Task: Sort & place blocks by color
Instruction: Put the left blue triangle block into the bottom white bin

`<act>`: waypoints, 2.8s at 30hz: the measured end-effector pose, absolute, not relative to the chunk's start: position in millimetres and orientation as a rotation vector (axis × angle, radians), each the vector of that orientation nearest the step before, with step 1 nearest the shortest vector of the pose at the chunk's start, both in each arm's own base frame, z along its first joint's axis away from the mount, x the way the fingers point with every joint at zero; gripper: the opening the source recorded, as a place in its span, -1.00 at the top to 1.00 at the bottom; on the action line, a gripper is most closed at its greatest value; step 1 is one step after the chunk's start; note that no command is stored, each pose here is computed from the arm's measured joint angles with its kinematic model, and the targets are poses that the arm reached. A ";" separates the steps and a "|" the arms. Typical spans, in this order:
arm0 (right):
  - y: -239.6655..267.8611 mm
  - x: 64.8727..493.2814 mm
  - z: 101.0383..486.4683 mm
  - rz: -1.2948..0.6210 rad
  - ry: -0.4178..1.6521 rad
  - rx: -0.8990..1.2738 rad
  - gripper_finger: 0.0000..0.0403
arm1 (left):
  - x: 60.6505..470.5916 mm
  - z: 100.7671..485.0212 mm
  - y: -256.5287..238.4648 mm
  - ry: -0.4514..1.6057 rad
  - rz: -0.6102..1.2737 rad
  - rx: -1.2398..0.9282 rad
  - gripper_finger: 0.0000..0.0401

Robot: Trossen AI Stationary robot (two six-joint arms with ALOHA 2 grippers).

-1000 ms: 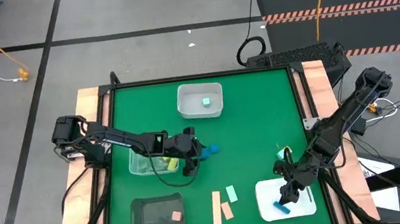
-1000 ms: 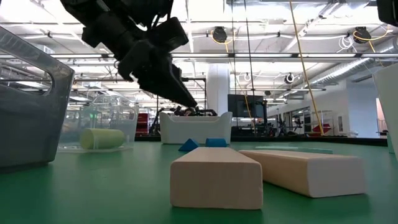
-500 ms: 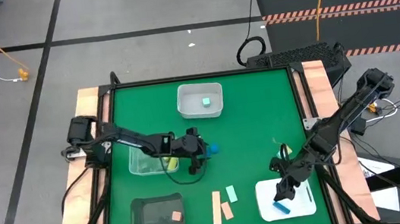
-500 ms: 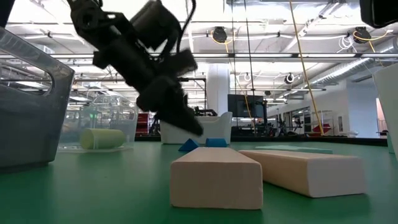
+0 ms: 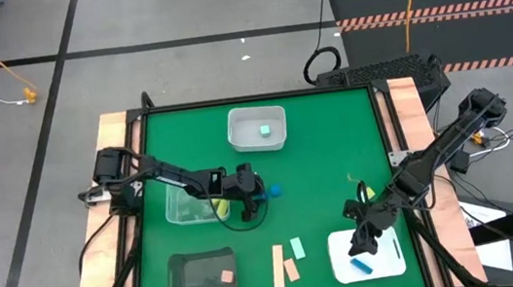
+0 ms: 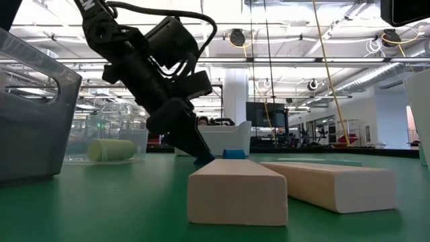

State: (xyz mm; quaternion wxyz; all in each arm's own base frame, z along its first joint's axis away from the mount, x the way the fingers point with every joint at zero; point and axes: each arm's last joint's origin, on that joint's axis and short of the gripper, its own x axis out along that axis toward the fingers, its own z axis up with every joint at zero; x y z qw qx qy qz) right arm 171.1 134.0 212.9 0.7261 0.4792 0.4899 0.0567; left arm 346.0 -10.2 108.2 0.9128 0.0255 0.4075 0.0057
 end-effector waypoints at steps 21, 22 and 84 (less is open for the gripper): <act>129.8 175.8 214.1 0.154 0.985 0.922 -0.32 | 339.8 184.4 -12.9 0.555 -0.008 -0.183 0.33; 127.9 177.3 214.0 0.141 0.963 0.904 -0.32 | 338.4 192.6 -13.5 0.523 -0.013 -0.182 0.33; 3.7 304.7 254.8 -0.054 -0.032 1.082 0.54 | 332.3 289.3 -33.7 0.266 0.234 0.349 0.33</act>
